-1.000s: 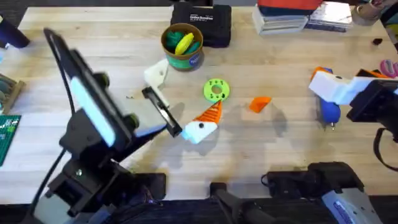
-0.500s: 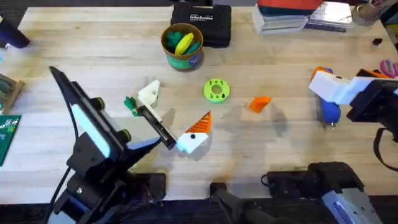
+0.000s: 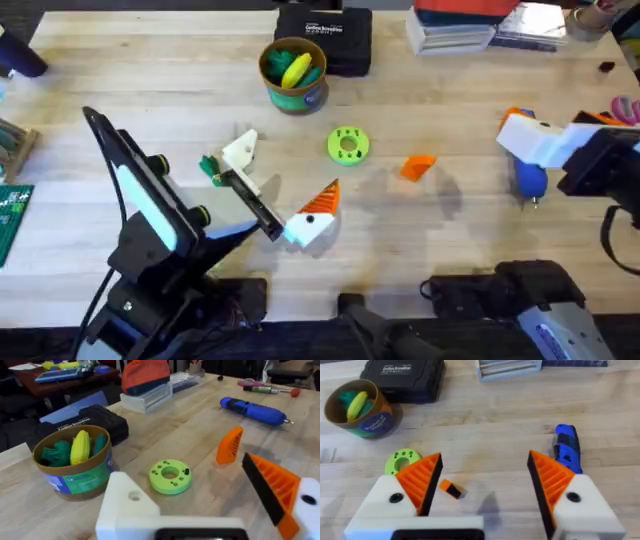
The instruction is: Pick up the gripper from the table and insert it into the empty holder that is missing its gripper. Then pick up a screw, insert it into the mounting hole, and use the screwdriver to tighten it. Finally, clean up the table by picking up the vegetable and placing it into the bucket.
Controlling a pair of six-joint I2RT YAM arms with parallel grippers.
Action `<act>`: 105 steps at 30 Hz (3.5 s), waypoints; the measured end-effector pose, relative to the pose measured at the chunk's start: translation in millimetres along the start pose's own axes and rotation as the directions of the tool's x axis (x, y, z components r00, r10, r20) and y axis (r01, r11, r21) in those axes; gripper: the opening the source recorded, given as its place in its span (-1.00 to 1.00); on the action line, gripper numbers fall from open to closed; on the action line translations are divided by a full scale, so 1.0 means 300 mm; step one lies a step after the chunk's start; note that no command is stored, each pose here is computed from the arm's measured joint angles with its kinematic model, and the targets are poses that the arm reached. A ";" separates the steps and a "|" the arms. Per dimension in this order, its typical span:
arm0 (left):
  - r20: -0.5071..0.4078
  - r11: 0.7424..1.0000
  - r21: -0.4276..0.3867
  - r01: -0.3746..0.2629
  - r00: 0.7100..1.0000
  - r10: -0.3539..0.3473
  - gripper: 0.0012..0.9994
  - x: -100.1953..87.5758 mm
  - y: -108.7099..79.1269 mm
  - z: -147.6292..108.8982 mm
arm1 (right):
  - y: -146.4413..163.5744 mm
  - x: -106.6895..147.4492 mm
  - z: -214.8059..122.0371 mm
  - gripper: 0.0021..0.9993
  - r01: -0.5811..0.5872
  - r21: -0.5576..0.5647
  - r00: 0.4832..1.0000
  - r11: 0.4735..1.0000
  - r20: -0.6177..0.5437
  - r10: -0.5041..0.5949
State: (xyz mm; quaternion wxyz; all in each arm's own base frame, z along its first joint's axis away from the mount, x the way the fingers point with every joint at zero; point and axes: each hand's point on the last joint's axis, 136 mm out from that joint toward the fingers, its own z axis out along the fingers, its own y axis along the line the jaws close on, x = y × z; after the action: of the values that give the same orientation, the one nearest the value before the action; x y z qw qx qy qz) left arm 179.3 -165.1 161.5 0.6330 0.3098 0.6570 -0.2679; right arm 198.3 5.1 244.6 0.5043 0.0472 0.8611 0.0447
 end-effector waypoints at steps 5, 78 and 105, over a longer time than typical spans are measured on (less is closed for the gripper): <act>0.000 1.000 0.000 0.000 1.000 0.000 0.97 0.000 0.000 0.000 | 0.000 0.000 0.000 0.99 0.000 0.000 1.000 1.000 0.000 0.000; 0.000 0.985 0.001 0.172 0.985 -0.172 0.97 0.000 0.000 0.000 | 0.242 0.436 0.344 -0.97 0.504 -0.549 0.291 0.667 -0.619 -0.729; 0.000 0.985 0.001 0.171 0.985 -0.171 0.97 0.000 0.000 0.000 | 0.805 0.300 0.329 -0.97 -0.598 -0.644 0.600 0.478 -0.755 -0.265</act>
State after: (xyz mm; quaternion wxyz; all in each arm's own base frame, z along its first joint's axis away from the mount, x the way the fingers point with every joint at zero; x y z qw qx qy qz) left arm 179.2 -165.2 161.5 0.6076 0.2523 0.6810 -0.3216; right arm 249.4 258.7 148.8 0.0204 -0.1392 0.8303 0.5393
